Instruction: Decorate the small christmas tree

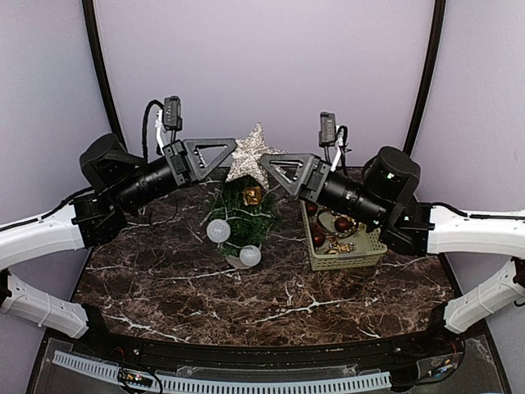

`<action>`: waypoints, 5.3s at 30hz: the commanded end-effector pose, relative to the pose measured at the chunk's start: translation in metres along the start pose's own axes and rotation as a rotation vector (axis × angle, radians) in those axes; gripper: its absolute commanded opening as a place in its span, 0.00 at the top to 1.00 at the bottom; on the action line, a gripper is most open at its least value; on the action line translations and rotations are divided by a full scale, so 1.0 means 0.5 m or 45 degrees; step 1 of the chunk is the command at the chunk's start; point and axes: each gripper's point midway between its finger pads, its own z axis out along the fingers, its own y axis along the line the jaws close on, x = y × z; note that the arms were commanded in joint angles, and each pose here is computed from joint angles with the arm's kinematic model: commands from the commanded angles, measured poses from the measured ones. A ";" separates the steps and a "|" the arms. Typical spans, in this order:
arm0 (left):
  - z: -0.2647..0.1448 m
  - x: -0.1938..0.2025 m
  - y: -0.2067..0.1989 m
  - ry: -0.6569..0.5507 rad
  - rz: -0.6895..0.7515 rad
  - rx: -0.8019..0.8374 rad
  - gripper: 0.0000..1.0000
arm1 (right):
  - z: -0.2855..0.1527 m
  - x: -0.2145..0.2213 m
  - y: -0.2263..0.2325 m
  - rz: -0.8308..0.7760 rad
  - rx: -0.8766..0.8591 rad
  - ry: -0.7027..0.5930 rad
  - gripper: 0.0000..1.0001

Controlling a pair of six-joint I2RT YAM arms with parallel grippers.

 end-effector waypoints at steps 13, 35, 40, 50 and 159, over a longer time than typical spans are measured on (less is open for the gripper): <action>-0.044 -0.055 -0.070 -0.162 0.150 0.136 1.00 | -0.013 -0.037 0.092 0.098 -0.266 -0.050 0.61; -0.050 -0.043 -0.049 -0.158 0.155 0.087 0.98 | -0.004 -0.025 0.083 0.103 -0.224 -0.010 0.96; -0.051 -0.025 0.001 -0.093 0.138 -0.086 0.60 | -0.017 -0.045 0.033 -0.003 -0.004 0.023 1.00; -0.088 0.033 0.165 0.239 0.065 -0.585 0.29 | -0.105 -0.093 -0.153 -0.182 0.595 0.322 1.00; -0.457 -0.010 0.522 0.354 0.024 -1.289 0.14 | -0.302 -0.005 -0.554 -0.093 1.430 0.721 0.42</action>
